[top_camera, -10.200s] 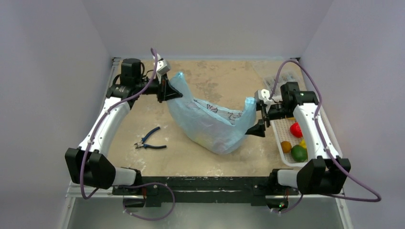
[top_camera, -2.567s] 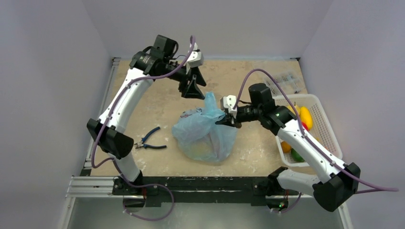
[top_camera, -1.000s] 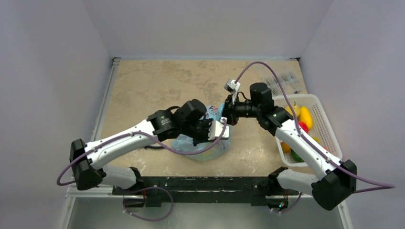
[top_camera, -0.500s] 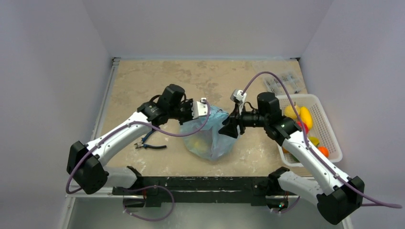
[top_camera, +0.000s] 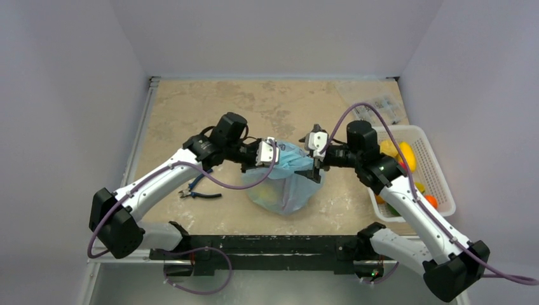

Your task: Place the fake fruits into the plastic bag and tie a complex knot

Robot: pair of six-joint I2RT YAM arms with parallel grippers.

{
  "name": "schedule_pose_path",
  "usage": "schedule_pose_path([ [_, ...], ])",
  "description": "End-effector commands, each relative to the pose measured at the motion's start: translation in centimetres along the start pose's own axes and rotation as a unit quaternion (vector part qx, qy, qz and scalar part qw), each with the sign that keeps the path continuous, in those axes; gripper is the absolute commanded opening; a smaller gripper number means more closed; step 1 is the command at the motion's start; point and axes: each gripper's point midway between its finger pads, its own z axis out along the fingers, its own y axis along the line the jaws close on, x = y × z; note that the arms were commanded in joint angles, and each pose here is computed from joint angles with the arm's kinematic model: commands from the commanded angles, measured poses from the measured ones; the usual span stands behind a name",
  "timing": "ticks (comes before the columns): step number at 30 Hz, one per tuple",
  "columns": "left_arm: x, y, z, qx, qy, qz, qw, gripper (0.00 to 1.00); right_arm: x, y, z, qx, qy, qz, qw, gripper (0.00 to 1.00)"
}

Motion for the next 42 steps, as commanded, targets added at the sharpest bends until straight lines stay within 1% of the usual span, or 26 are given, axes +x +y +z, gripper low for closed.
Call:
schedule_pose_path([
  [1, -2.9, 0.8, -0.6, 0.011, -0.041, 0.033, 0.999, 0.00, -0.2, 1.0, 1.8, -0.075, -0.012, -0.146, 0.986, 0.99],
  [3, -3.6, 1.1, -0.8, 0.011, -0.046, 0.035, 0.998, 0.00, -0.4, 0.5, 2.7, -0.083, -0.002, -0.163, 0.983, 0.99],
  [5, -4.2, 1.1, -1.0, 0.014, -0.052, 0.035, 0.998, 0.00, 0.3, 0.3, 3.7, -0.091, 0.015, -0.177, 0.980, 0.99],
  [8, -5.1, 0.8, -1.5, 0.023, -0.062, 0.036, 0.997, 0.00, 1.4, -0.7, 4.8, -0.080, 0.035, -0.177, 0.980, 0.99],
  [9, -5.3, 0.6, -1.6, 0.026, -0.065, 0.036, 0.997, 0.00, 1.7, -1.1, 5.1, -0.076, 0.041, -0.173, 0.981, 0.97],
  [10, -5.5, 0.6, -1.8, 0.026, -0.067, 0.037, 0.997, 0.00, 2.1, -1.3, 5.4, -0.075, 0.049, -0.166, 0.982, 0.91],
  [12, -5.9, 0.2, -2.5, 0.029, -0.067, 0.036, 0.997, 0.00, 2.6, -1.7, 5.6, -0.067, 0.065, -0.150, 0.984, 0.74],
  [14, -6.5, 0.1, -4.0, 0.025, -0.071, 0.031, 0.997, 0.00, 3.3, -1.7, 5.6, -0.067, 0.082, -0.131, 0.986, 0.59],
  [15, -6.8, 0.1, -4.8, 0.020, -0.073, 0.030, 0.997, 0.00, 3.6, -1.7, 5.6, -0.067, 0.089, -0.120, 0.987, 0.49],
  [16, -7.0, -0.1, -5.5, 0.016, -0.073, 0.026, 0.997, 0.00, 4.0, -1.6, 5.5, -0.066, 0.098, -0.107, 0.987, 0.43],
  [19, -7.5, -1.5, -6.8, 0.026, -0.078, -0.001, 0.997, 0.00, 4.2, -1.6, 5.4, -0.056, 0.112, -0.060, 0.990, 0.08],
  [20, -7.6, -2.0, -6.9, 0.035, -0.080, -0.019, 0.996, 0.00, 4.2, -2.0, 5.4, -0.041, 0.118, -0.029, 0.992, 0.00],
  [22, -7.5, -3.5, -6.3, 0.067, -0.085, -0.074, 0.991, 0.00, 2.9, -2.1, 5.9, -0.029, 0.103, 0.041, 0.993, 0.00],
  [24, -6.4, -4.8, -4.5, 0.085, -0.072, -0.113, 0.987, 0.00, 1.5, -1.7, 6.3, -0.036, 0.087, 0.107, 0.990, 0.00],
  [25, -5.6, -5.1, -3.2, 0.076, -0.060, -0.119, 0.988, 0.00, 0.6, -1.5, 6.5, -0.038, 0.074, 0.139, 0.987, 0.00],
  [27, -4.5, -4.9, -1.2, 0.044, -0.068, -0.126, 0.989, 0.00, -1.0, -1.0, 6.4, -0.043, 0.049, 0.191, 0.979, 0.00],
  [29, -4.0, -4.1, 0.6, -0.001, -0.087, -0.104, 0.991, 0.00, -2.2, -0.5, 6.3, -0.047, 0.027, 0.240, 0.969, 0.00],
  [31, -3.1, -2.9, 2.9, -0.054, -0.081, -0.062, 0.993, 0.00, -2.7, 0.2, 6.2, -0.053, 0.015, 0.284, 0.957, 0.00],
  [32, -2.0, -2.7, 4.0, -0.069, -0.065, -0.055, 0.994, 0.00, -3.1, 0.6, 6.1, -0.058, 0.007, 0.304, 0.951, 0.00],
  [33, -1.8, -2.0, 4.8, -0.090, -0.060, -0.042, 0.993, 0.00, -3.1, 0.8, 6.0, -0.059, 0.004, 0.316, 0.947, 0.00],
  [35, -1.3, -0.1, 6.4, -0.146, -0.050, -0.029, 0.988, 0.00, -3.1, 0.8, 5.9, -0.052, -0.002, 0.343, 0.938, 0.00],
  [37, -0.4, 1.1, 7.7, -0.186, -0.034, -0.021, 0.982, 0.00, -2.7, 0.3, 5.8, -0.044, -0.001, 0.367, 0.929, 0.00],
  [38, 0.1, 1.3, 8.2, -0.193, -0.026, -0.019, 0.981, 0.00, -2.6, 0.0, 5.6, -0.043, -0.002, 0.376, 0.925, 0.00],
  [40, 1.5, 1.4, 9.2, -0.210, -0.008, -0.007, 0.978, 0.00, -2.6, -0.6, 5.3, -0.045, -0.013, 0.413, 0.909, 0.00],
  [42, 2.8, 2.4, 9.4, -0.261, 0.005, 0.026, 0.965, 0.00, -2.2, -0.5, 4.7, -0.056, -0.020, 0.446, 0.893, 0.00],
])
